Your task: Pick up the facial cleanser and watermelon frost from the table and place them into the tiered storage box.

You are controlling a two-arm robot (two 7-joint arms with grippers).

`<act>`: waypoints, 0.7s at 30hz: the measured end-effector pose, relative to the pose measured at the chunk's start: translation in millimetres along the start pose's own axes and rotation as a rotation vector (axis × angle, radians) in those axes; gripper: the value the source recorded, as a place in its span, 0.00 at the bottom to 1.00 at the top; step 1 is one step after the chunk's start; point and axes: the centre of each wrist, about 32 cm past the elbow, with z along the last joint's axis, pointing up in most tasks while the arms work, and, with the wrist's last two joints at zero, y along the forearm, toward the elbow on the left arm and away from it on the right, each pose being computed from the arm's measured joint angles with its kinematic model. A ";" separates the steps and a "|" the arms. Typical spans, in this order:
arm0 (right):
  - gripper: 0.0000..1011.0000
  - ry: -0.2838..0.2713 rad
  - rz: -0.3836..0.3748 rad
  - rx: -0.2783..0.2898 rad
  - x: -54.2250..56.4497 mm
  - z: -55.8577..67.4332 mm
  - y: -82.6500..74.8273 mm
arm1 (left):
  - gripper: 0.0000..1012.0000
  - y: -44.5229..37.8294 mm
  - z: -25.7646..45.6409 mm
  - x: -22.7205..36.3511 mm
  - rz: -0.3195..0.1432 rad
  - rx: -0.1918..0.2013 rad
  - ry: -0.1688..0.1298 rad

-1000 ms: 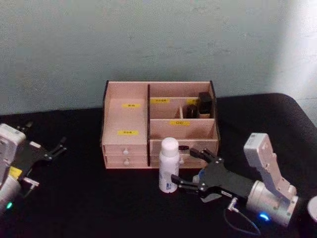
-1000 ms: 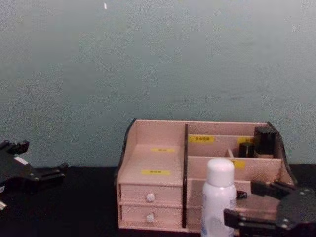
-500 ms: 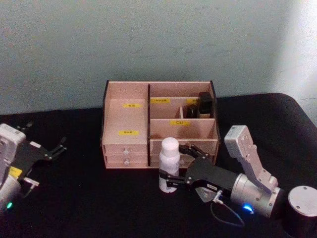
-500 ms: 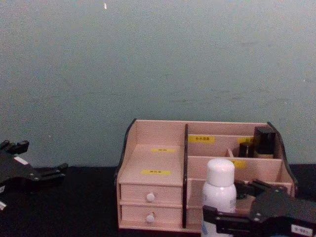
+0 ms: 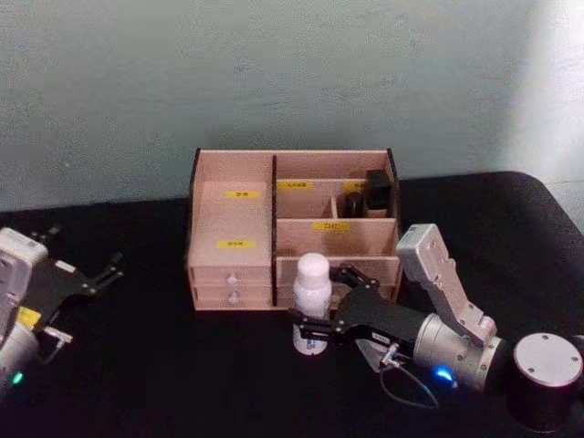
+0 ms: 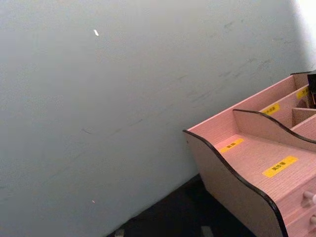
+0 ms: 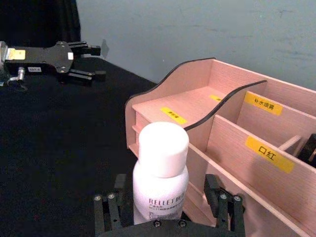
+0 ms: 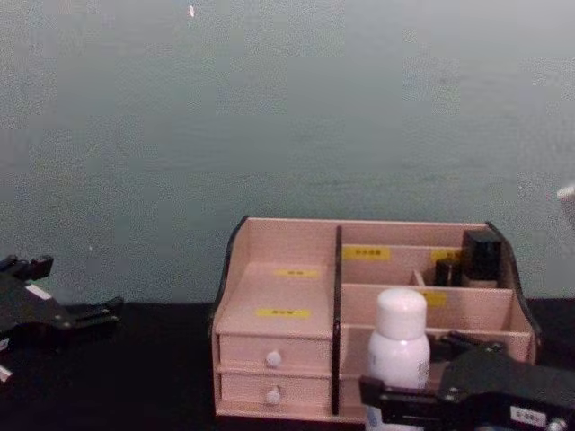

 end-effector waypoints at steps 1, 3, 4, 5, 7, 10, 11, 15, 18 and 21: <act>0.99 0.001 -0.001 -0.001 0.1 0.0 0.3 | 0.99 0.0 0.0 0.0 0.000 0.000 0.000; 0.99 0.004 -0.001 -0.003 0.2 0.1 0.8 | 0.99 0.0 0.0 0.0 0.000 0.000 0.000; 0.99 0.005 -0.002 -0.004 0.4 0.5 1.4 | 0.99 0.0 0.0 0.0 0.000 0.000 0.000; 0.99 0.006 -0.003 -0.004 0.4 0.8 1.7 | 0.99 0.0 0.0 0.0 0.000 0.000 0.000; 0.99 0.007 -0.005 -0.005 0.4 1.2 2.1 | 0.99 0.0 0.0 0.0 0.000 0.000 0.000; 0.99 0.007 -0.005 -0.006 0.6 1.2 1.9 | 0.99 0.0 0.0 0.0 0.000 0.000 0.000; 0.99 0.007 -0.005 -0.006 0.6 1.2 1.8 | 0.99 0.0 0.0 0.0 0.000 0.000 0.000; 0.99 0.006 -0.006 -0.006 0.7 1.1 1.6 | 0.99 0.0 0.0 0.0 0.000 0.000 0.000; 0.99 0.006 -0.006 -0.005 0.7 1.0 1.5 | 0.99 0.0 0.0 0.0 0.000 0.000 0.000; 0.99 0.006 -0.006 -0.005 0.7 1.0 1.4 | 0.99 0.0 0.0 0.0 0.000 0.000 0.000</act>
